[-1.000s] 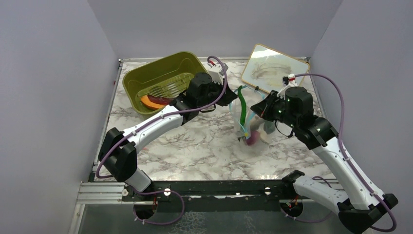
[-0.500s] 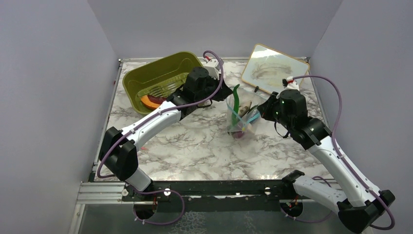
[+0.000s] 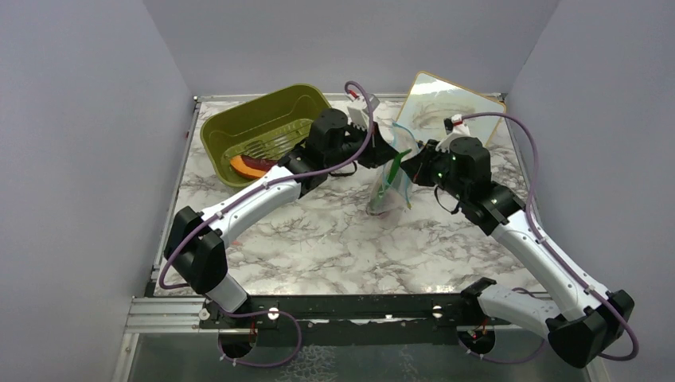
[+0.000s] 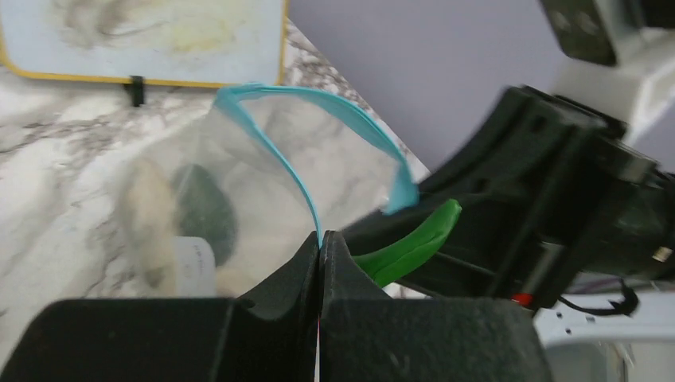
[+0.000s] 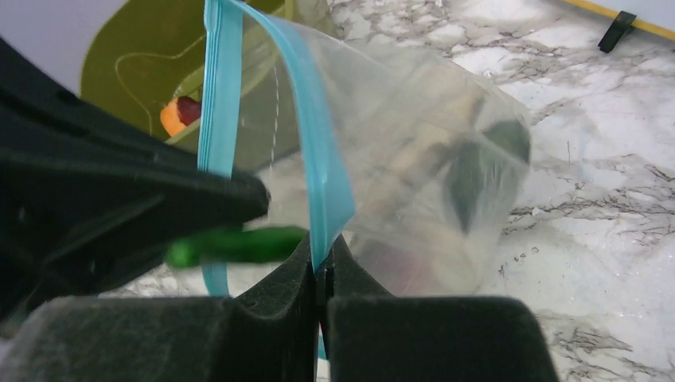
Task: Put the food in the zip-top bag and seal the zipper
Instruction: Adjust the zipper food storage bag at the center of the board.
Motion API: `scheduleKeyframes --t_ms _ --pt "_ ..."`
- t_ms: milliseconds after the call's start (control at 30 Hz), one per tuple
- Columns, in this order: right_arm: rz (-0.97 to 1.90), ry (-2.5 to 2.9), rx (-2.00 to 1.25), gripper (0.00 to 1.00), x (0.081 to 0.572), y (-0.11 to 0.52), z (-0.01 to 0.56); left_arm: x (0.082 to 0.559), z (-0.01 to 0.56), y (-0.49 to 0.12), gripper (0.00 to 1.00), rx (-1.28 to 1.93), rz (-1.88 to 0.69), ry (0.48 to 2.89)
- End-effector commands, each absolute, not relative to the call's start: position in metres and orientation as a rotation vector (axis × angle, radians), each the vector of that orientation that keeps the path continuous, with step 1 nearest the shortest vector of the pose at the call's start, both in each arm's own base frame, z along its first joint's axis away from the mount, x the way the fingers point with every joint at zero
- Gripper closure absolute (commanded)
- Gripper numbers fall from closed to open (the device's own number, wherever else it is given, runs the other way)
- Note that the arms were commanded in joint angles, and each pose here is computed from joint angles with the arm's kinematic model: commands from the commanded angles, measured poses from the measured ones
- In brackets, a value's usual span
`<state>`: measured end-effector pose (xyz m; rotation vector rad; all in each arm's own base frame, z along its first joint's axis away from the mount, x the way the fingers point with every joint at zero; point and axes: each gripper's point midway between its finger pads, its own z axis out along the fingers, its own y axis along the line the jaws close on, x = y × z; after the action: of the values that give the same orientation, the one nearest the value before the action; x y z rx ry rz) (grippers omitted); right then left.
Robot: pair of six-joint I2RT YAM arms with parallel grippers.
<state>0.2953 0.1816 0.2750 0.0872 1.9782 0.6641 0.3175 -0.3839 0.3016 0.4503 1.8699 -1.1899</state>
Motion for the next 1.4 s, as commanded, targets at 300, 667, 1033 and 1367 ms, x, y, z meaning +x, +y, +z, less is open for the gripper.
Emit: scheduleKeyframes --t_ms 300,667,1033,1367 --pt "0.574 1.952 0.132 0.99 0.311 0.170 0.284 0.324 0.295 -0.391 0.92 0.525 -1.082 1.877" --pt "0.509 1.978 0.145 0.99 0.314 0.163 0.267 0.343 0.304 -0.376 1.00 0.437 -0.951 1.881" --pt "0.411 1.981 0.195 0.99 0.319 0.148 0.261 0.359 0.291 -0.353 1.00 0.342 -0.792 1.910" --pt "0.522 1.969 0.098 0.99 0.322 0.172 0.260 0.345 0.299 -0.376 0.61 0.482 -0.930 1.892"
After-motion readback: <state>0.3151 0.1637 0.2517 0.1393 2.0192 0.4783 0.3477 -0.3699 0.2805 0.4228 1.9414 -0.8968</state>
